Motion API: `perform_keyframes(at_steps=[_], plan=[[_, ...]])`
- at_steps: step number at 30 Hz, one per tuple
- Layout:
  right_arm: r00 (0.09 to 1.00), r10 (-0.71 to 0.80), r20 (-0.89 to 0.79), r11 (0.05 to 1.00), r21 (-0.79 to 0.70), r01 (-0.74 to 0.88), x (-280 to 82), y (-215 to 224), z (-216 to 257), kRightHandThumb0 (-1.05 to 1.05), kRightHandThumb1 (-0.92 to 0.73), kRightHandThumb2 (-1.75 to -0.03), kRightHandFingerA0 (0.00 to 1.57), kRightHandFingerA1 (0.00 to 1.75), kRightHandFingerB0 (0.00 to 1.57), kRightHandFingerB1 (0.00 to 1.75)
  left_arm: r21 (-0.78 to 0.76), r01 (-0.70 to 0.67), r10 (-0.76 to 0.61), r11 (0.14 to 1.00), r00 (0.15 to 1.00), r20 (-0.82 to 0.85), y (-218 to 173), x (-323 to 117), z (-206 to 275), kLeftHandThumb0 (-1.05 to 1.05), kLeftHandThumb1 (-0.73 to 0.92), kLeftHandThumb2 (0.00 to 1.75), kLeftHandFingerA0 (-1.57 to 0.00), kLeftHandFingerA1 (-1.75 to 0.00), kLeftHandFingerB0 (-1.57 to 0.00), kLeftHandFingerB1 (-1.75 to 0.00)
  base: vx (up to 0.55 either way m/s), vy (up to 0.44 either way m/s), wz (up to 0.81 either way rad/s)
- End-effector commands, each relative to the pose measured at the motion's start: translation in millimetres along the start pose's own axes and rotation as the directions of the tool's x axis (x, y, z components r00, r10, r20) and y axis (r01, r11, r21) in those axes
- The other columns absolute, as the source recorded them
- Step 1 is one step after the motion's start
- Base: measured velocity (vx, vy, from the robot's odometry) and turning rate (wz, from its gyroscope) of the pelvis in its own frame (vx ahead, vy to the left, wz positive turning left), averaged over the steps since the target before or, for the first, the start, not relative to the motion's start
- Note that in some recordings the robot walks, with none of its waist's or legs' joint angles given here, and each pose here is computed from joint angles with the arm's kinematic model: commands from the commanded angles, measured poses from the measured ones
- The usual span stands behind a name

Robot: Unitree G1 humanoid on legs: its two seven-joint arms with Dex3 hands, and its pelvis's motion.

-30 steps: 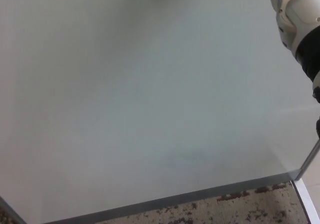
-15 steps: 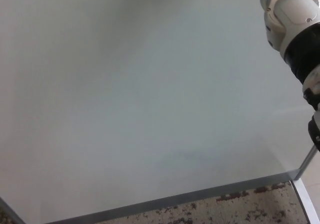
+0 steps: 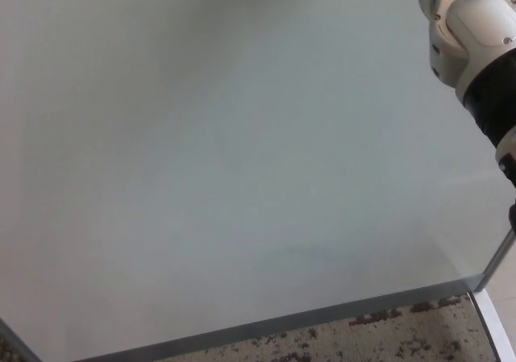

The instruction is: The robot uses its right hand to pick up the magnetic container kept in the middle of the desk and turn leftwards and walk towards the whiteboard and extend the right arm to stick the container on it

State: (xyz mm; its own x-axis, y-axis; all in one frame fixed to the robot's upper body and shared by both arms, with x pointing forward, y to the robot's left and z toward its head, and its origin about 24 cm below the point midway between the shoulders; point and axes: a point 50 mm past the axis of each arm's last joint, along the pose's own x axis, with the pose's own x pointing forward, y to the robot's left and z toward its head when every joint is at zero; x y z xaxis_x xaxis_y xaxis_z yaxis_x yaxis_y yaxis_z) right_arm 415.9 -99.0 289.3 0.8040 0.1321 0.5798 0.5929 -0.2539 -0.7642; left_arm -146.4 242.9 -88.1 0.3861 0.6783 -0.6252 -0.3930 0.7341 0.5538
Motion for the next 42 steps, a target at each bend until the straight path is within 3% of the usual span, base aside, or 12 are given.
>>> perform_keyframes(at_steps=[1,12,16,17,19,20,23,30,32,35,36,42], plan=[[0.715,0.696,0.064,0.685,0.237,-0.689,-74,94,-25,-1.05,-0.65,-1.0,0.0,0.28,0.0,0.01,0.046,-0.048,0.047,0.998,0.999,0.014,20,1,-1,0.01,0.77,0.81,-0.88,-0.91,-0.82,-0.85,0.0,0.0,0.0],[0.673,0.733,0.103,0.627,0.282,-0.726,-87,90,-32,-1.03,-0.64,-0.98,0.0,0.28,0.0,0.0,0.031,-0.026,0.024,0.999,0.998,0.054,20,-7,0,-0.02,0.76,0.82,-0.87,-1.02,-0.85,-0.98,0.0,0.0,0.0],[0.572,0.785,0.237,0.405,0.503,-0.764,-88,81,-40,-0.86,-0.56,-0.96,0.0,0.32,0.0,0.01,0.042,-0.036,0.033,0.998,0.998,0.06,21,-8,0,-0.03,0.77,0.82,-0.92,-1.0,-0.89,-0.99,0.0,0.0,0.0],[0.563,0.786,0.257,0.361,0.549,-0.754,-89,81,-41,-0.99,-0.33,-0.65,0.0,0.0,0.0,0.0,0.037,-0.036,0.034,0.999,0.998,0.057,22,-8,0,-0.03,0.79,0.8,-0.9,-1.01,-0.86,-0.97,0.0,0.0,0.0],[0.526,0.791,0.312,0.261,0.606,-0.752,-93,79,-46,-0.8,-0.5,-0.92,0.0,0.37,0.0,0.01,-0.007,-0.025,0.025,1.0,0.998,0.051,21,-8,0,-0.04,0.75,0.84,-0.9,-1.1,-0.87,-1.07,0.0,0.0,0.0],[0.507,0.795,0.334,0.227,0.611,-0.759,-96,76,-50,-0.95,-0.33,-0.68,0.0,0.0,0.0,0.0,-0.009,-0.021,0.021,1.0,0.999,0.049,21,-8,0,-0.07,0.75,0.81,-0.92,-1.1,-0.87,-1.09,0.0,0.0,0.0],[0.486,0.788,0.379,0.165,0.63,-0.759,-101,72,-56,-0.91,-0.32,-0.66,0.0,0.0,0.0,0.0,0.022,-0.015,0.014,1.0,0.999,0.05,22,-9,-1,-0.05,0.75,0.82,-0.9,-1.09,-0.86,-1.1,0.0,0.0,0.0],[0.475,0.733,0.487,0.189,0.526,-0.829,-132,45,-69,-0.8,-0.49,-0.89,0.0,0.34,0.0,0.07,0.035,-0.015,0.013,0.999,0.998,0.054,26,-10,-2,-0.07,0.61,1.11,-0.93,-1.01,-0.9,-0.98,0.0,0.0,0.0],[0.472,0.727,0.499,0.157,0.548,-0.821,-139,44,-70,-0.75,-0.46,-0.84,0.0,0.33,0.0,0.05,0.027,-0.018,0.017,0.999,0.999,0.05,25,-11,-2,-0.08,0.74,0.86,-0.86,-1.1,-0.84,-1.02,0.0,0.0,0.0],[0.477,0.706,0.524,0.123,0.572,-0.811,-150,41,-72,-0.81,-0.41,-0.66,0.0,0.0,0.0,0.0,0.036,-0.022,0.02,0.999,0.998,0.053,22,-14,-3,0.02,0.6,1.12,-0.9,-0.99,-0.9,-0.98,0.0,0.0,0.0],[0.515,0.685,0.515,0.205,0.543,-0.815,-160,32,-74,-0.96,-0.53,-0.91,0.0,0.26,0.0,0.0,0.031,-0.003,0.001,1.0,0.999,0.047,22,-16,-4,-0.08,0.71,0.8,-0.82,-1.13,-0.8,-1.03,0.0,0.0,0.0],[0.64,0.581,0.503,0.427,0.481,-0.766,-213,-22,-87,-0.88,-0.5,-0.76,0.0,0.0,0.0,0.0,0.064,0.001,-0.008,0.998,0.995,0.104,25,-32,-4,-0.2,0.66,0.8,-0.94,-1.22,-0.9,-1.16,0.0,0.0,0.0]])
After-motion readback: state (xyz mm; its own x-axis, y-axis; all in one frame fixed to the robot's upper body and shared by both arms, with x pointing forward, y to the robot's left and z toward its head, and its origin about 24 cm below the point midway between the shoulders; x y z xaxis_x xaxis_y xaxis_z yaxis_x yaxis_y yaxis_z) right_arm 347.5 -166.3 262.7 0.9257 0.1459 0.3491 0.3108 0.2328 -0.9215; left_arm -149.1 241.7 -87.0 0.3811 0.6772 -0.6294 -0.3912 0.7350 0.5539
